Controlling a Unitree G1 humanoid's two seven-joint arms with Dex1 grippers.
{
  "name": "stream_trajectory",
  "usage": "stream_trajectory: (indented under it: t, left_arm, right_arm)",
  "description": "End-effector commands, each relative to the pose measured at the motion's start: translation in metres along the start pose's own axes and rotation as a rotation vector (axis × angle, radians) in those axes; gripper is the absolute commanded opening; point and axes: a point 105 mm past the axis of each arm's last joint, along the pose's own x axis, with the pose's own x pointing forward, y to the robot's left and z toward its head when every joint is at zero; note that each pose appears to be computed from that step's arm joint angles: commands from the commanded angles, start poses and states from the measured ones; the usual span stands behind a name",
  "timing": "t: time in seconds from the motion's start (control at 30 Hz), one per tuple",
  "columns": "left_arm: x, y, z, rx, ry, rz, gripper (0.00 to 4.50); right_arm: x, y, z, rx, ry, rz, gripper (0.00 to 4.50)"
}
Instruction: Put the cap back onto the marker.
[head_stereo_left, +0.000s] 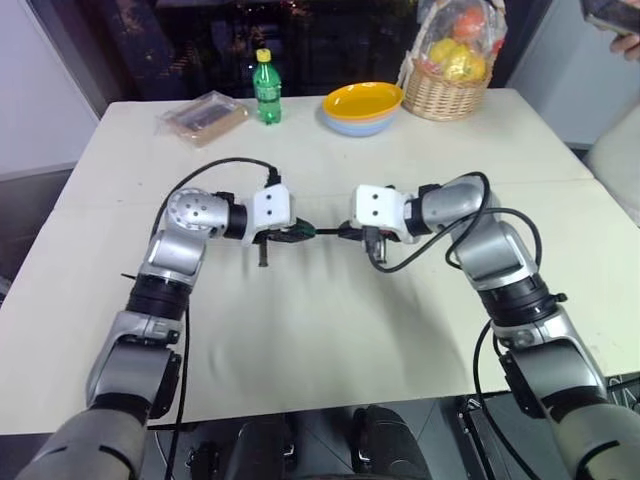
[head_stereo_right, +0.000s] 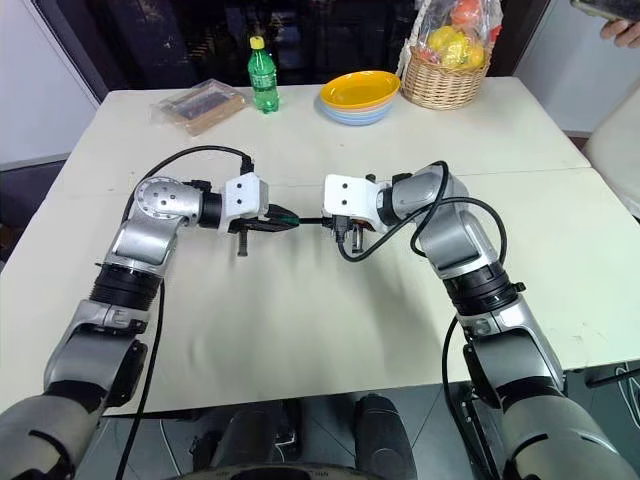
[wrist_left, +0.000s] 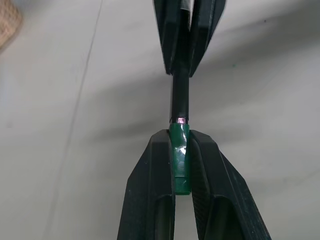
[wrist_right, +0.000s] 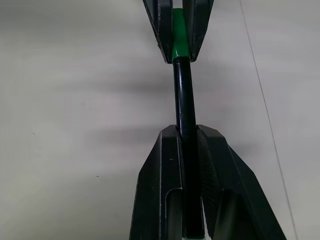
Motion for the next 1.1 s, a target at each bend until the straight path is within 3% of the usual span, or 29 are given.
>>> stream_trajectory:
  t: [0.03, 0.27, 0.6, 0.97, 1.1]
  left_arm:
    - [0.031, -0.005, 0.07, 0.18, -0.214, -0.056, 0.0]
    - [0.03, -0.002, 0.069, 0.336, -0.202, 0.005, 0.0]
    - [0.024, -0.001, 0.08, 0.104, -0.285, -0.02, 0.0]
    - [0.033, -0.007, 0.081, 0.365, -0.195, -0.043, 0.0]
    - [0.034, -0.008, 0.078, 0.377, -0.181, -0.052, 0.0]
  right_arm:
    - [0.019, 0.015, 0.085, -0.231, -0.259, 0.079, 0.08]
    - [0.016, 0.014, 0.08, -0.145, -0.273, 0.068, 0.08]
    - [0.011, 0.013, 0.073, -0.155, -0.246, 0.05, 0.08]
    - [0.018, 0.014, 0.065, -0.208, -0.2, 0.06, 0.08]
    - [0.019, 0.014, 0.066, -0.213, -0.2, 0.059, 0.08]
